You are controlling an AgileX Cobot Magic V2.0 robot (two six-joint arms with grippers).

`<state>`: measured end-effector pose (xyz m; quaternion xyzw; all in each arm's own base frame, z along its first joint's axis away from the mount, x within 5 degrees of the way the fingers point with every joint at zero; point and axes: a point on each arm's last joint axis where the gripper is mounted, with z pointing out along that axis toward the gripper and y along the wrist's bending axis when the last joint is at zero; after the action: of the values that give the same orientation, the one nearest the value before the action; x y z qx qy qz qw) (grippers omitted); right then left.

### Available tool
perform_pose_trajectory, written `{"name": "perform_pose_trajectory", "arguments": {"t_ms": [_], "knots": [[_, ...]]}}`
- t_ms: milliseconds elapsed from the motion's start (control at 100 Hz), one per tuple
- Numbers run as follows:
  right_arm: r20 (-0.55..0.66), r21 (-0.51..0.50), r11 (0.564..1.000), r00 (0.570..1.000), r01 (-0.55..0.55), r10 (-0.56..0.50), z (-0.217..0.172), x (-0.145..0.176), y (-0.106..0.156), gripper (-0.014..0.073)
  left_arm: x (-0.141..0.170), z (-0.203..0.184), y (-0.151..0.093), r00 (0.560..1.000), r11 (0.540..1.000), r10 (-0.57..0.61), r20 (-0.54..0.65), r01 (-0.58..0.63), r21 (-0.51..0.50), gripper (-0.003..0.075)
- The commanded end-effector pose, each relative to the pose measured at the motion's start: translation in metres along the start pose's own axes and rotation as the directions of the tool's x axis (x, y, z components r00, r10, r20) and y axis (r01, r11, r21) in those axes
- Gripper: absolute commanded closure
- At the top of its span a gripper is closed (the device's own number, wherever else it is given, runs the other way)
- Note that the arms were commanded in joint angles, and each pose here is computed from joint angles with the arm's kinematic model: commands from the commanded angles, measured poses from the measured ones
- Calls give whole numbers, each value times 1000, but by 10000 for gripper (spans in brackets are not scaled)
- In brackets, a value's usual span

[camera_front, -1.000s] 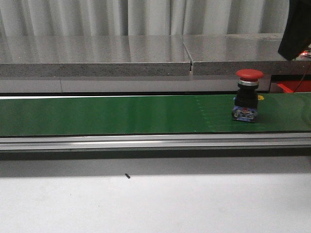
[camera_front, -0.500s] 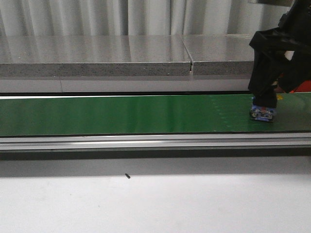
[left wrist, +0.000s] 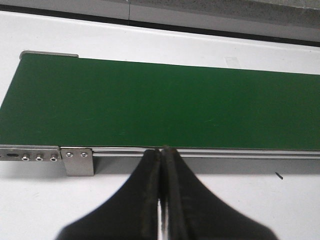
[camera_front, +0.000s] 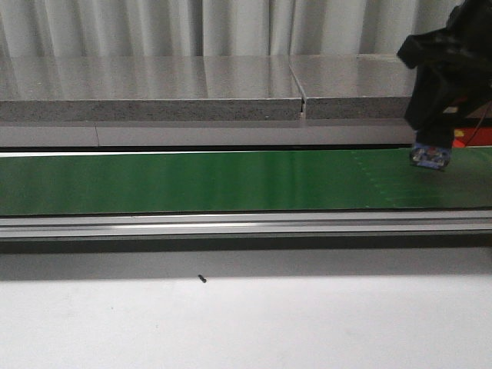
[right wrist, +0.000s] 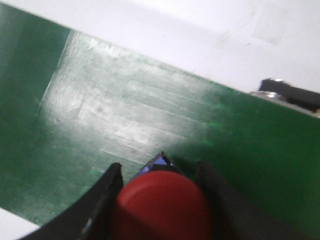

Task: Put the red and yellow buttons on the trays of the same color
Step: 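Grasp the second red button with the right gripper and lift, then place the second red button on the red tray beside the others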

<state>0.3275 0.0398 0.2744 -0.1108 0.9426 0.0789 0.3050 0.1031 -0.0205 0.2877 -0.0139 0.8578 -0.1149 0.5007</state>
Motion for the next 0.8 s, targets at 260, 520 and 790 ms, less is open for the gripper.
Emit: {"name": "perform_pose_trajectory", "arguments": {"t_ms": [260,520,790], "knots": [[278,221,949,948,-223,157,-77,-3,-86,488,-15,-5,-4,995,1000,-11,103,9,25,741],[356,322,872,900,-369,250,-97,14,-137,488,-15,-5,-4,995,1000,-11,103,9,25,741],[433,369,793,845,-484,314,-93,24,-174,488,-15,-5,-4,995,1000,-11,103,9,25,741]]}}
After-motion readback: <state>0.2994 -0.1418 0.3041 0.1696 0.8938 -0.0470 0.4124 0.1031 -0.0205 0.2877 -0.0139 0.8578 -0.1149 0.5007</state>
